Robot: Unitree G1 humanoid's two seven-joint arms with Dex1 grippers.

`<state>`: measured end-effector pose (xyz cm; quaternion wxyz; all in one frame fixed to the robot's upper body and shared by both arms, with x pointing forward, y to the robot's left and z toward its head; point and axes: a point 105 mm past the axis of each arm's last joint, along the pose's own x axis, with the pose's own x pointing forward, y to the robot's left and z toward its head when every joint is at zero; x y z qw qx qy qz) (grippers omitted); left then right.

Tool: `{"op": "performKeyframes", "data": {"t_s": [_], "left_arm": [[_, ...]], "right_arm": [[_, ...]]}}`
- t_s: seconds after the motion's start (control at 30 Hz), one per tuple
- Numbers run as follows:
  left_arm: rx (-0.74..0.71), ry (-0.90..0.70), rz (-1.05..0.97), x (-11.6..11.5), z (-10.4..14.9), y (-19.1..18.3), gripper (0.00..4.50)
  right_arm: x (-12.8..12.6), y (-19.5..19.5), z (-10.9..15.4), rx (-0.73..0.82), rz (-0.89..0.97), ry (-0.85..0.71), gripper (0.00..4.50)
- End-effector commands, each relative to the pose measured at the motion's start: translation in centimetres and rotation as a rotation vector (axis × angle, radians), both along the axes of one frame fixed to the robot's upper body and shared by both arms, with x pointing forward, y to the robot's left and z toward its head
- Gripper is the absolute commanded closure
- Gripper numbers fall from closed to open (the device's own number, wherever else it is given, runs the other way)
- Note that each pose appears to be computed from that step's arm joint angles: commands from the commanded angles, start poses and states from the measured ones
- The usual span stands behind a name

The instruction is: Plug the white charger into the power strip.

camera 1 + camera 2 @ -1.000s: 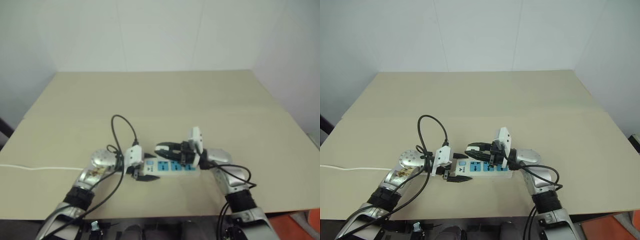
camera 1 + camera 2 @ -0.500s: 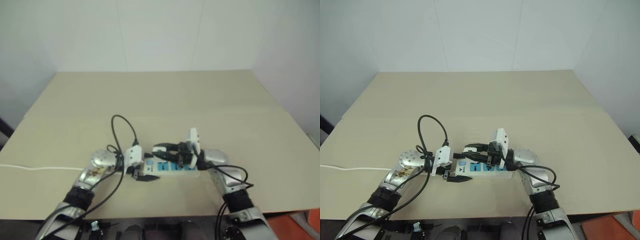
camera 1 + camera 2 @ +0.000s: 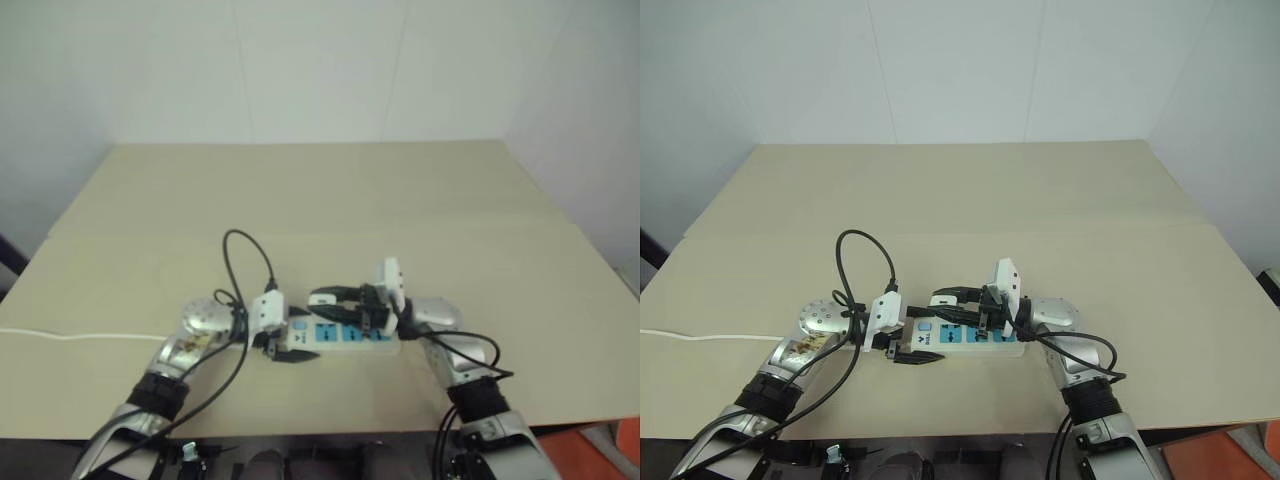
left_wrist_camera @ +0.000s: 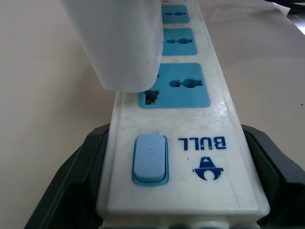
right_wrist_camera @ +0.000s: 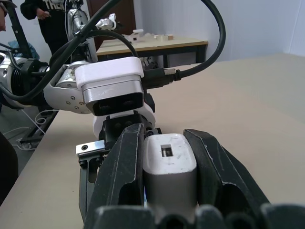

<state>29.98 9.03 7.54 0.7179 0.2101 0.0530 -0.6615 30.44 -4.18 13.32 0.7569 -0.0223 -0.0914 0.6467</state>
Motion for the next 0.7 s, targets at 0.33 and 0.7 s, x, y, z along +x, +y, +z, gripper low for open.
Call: {"op": "performKeyframes", "data": {"t_s": [0.33,0.7], "left_arm": [[0.090,0.046,0.001,-0.35,-1.79,0.84,1.18],[0.094,0.049,0.002,-0.34,-1.82,0.93,1.18]], "right_arm": [[-0.18,0.71,-0.27,-0.006,0.027,-0.037,3.32],[-0.40,0.92,-0.21,0.004,0.038,-0.040,3.32]]}}
